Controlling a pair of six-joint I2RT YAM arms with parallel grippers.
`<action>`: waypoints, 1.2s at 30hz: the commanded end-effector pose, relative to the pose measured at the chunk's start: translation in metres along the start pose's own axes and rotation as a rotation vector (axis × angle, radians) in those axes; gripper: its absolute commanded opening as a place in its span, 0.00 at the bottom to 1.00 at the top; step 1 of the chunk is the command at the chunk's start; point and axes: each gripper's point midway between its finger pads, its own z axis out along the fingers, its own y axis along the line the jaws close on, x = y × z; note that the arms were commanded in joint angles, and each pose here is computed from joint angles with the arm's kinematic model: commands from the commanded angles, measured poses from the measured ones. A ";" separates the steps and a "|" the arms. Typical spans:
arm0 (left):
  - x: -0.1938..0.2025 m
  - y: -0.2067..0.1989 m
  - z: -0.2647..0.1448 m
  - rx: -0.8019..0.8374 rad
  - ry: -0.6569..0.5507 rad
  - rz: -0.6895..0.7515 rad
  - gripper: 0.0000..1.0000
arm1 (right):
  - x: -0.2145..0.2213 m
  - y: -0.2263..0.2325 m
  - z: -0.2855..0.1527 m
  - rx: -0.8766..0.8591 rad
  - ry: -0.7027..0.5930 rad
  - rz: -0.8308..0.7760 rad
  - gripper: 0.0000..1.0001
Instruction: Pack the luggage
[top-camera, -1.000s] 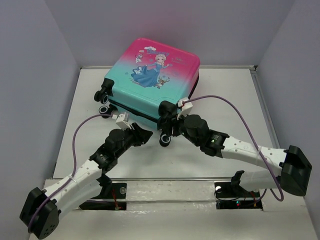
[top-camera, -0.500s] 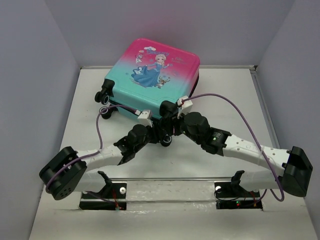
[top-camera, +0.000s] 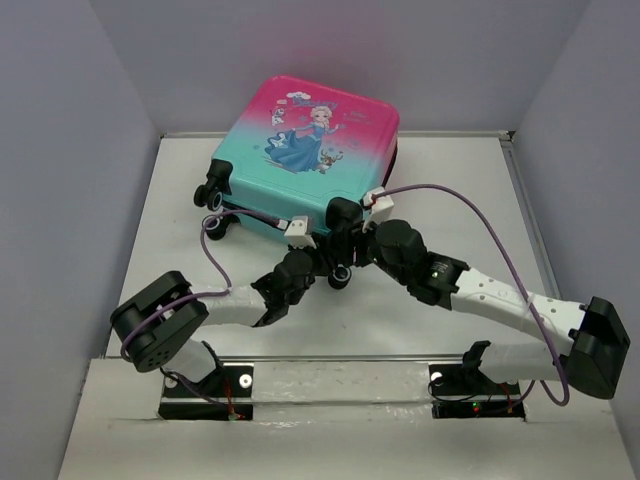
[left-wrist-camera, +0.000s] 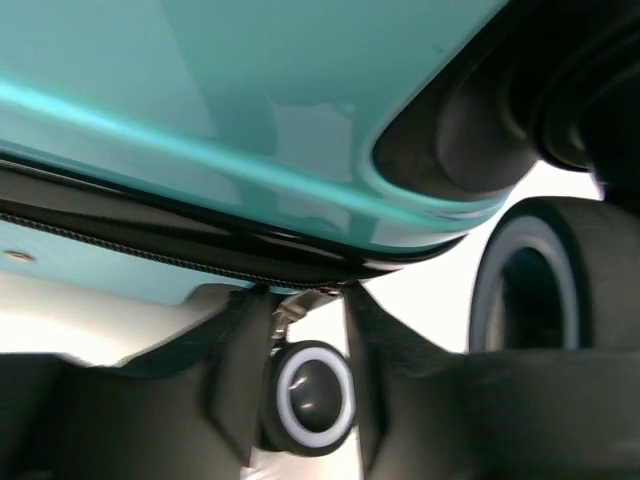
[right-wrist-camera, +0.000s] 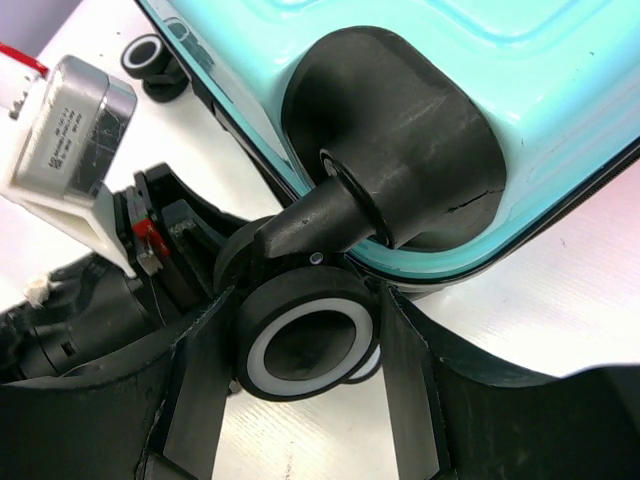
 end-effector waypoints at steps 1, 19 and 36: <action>-0.067 0.002 0.011 -0.123 -0.320 -0.167 0.38 | -0.043 0.051 -0.024 -0.253 -0.138 0.097 0.07; -0.060 0.111 -0.052 -0.456 -0.313 0.001 0.06 | -0.009 -0.026 -0.054 0.049 -0.102 0.040 0.07; -0.116 0.253 -0.128 -0.710 -0.436 -0.296 0.06 | -0.011 -0.097 -0.126 0.305 -0.167 0.085 0.07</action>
